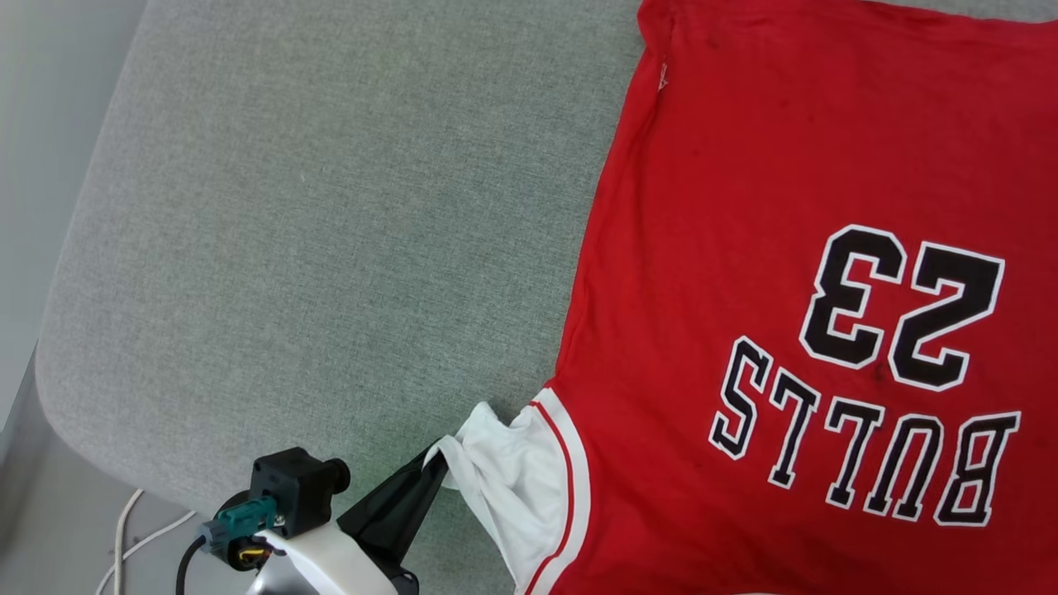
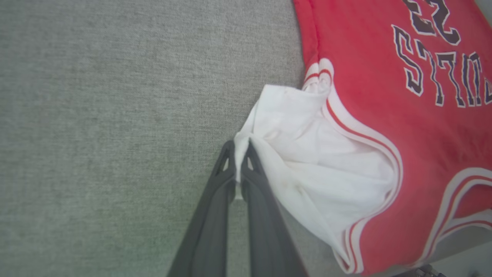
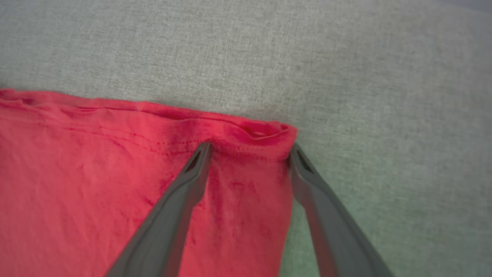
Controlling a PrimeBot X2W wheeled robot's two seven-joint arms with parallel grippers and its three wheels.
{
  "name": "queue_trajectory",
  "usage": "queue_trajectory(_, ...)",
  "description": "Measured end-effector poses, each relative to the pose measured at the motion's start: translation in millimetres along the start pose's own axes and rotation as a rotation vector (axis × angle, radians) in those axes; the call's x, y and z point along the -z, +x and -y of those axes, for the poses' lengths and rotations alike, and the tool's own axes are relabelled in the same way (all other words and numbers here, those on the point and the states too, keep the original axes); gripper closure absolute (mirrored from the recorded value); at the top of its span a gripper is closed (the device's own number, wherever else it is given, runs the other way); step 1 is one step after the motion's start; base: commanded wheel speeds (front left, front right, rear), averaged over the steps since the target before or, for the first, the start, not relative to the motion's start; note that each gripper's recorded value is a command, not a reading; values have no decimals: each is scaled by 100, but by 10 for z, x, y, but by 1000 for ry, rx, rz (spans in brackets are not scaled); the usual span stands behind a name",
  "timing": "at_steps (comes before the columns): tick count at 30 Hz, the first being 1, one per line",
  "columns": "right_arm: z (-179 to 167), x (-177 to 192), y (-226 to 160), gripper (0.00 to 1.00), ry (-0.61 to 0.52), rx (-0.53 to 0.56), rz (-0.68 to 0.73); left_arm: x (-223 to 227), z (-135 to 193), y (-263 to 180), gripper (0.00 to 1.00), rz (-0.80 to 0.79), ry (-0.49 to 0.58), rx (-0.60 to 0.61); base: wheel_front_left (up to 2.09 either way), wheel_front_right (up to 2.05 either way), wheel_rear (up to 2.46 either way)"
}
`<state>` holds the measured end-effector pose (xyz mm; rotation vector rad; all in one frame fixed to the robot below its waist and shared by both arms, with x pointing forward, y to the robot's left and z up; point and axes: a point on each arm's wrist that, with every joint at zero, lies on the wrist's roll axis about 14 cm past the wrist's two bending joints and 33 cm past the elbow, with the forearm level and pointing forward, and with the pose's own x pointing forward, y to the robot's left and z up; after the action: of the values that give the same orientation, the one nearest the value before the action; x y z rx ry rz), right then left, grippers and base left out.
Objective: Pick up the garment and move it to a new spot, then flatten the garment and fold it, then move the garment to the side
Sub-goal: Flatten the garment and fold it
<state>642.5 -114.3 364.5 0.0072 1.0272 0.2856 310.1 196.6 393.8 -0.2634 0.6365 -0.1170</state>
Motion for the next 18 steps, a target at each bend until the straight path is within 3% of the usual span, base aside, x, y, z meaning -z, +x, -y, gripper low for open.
queue_trajectory(8,-88,152,102,0,-39,2,-103,23,-10,13,100,-2,-11,-11,0,0,0)
queue_trajectory(9,-87,160,97,63,-37,2,-106,25,-9,12,100,-1,-14,-11,0,0,0)
queue_trajectory(10,-86,171,90,100,-35,1,-108,27,-10,11,100,-1,-14,-11,0,0,0)
queue_trajectory(18,-22,417,-156,100,-21,14,-133,-80,51,-1,100,41,2,12,0,0,0)
